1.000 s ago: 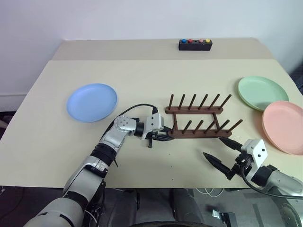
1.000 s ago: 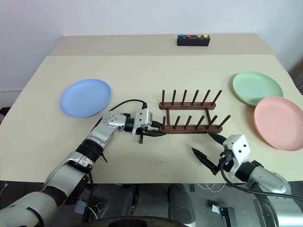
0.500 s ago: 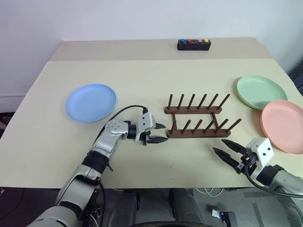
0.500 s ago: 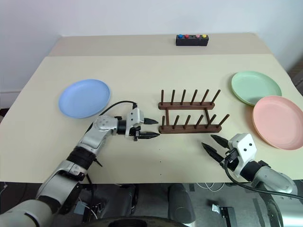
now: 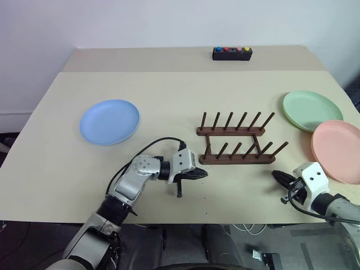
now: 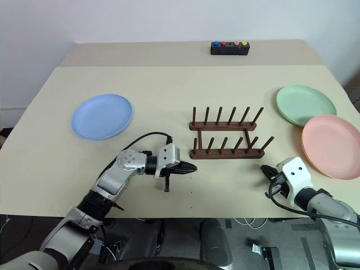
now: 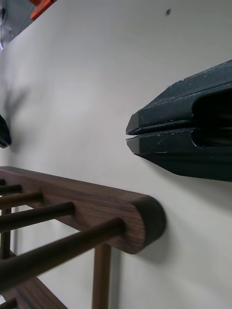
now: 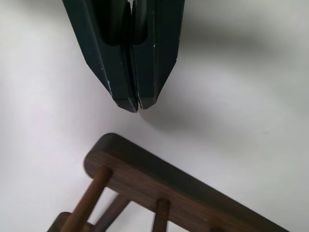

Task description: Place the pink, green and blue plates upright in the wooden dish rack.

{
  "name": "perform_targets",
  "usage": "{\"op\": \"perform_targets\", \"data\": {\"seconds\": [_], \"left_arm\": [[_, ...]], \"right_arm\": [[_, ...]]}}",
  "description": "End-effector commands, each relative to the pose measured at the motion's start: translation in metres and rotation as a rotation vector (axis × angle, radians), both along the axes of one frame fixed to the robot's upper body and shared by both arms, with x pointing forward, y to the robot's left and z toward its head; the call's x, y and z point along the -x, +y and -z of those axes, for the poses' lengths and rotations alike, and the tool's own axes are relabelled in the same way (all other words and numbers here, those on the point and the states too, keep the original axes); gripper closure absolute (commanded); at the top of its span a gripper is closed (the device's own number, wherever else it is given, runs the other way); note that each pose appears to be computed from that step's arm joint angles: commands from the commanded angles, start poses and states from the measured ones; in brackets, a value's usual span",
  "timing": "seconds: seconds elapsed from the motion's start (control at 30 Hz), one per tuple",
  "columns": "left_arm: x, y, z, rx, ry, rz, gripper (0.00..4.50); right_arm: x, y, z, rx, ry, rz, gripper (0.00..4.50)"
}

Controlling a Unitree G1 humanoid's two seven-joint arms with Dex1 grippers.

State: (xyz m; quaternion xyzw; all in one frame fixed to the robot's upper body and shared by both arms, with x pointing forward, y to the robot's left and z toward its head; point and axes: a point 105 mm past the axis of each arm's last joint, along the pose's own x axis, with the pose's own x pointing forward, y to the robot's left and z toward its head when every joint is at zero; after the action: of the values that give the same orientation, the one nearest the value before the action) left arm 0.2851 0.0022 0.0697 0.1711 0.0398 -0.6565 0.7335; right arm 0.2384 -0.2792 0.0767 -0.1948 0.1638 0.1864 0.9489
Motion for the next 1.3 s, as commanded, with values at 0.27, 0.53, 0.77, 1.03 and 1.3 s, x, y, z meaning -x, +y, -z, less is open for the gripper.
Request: {"op": "perform_targets", "data": {"seconds": [0.27,0.53,0.77,1.03,1.3], "left_arm": [[-0.018,-0.008,0.000,0.006,-0.065,-0.114,4.47],[-0.033,-0.004,-0.001,0.010,-0.102,-0.197,4.47],[-0.052,0.002,-0.004,0.015,-0.133,-0.272,4.47],[-0.069,0.004,-0.007,0.024,-0.145,-0.315,4.47],[-0.074,0.003,-0.007,0.030,-0.152,-0.328,4.47]], "right_arm": [[-0.022,0.001,-0.003,0.046,-0.059,0.008,4.50],[-0.041,0.007,-0.009,0.049,-0.094,-0.017,4.50],[-0.061,0.017,-0.012,0.043,-0.125,-0.039,4.50],[-0.078,0.018,-0.014,0.050,-0.155,-0.033,4.50],[-0.085,0.016,-0.018,0.051,-0.181,-0.019,4.50]]}}
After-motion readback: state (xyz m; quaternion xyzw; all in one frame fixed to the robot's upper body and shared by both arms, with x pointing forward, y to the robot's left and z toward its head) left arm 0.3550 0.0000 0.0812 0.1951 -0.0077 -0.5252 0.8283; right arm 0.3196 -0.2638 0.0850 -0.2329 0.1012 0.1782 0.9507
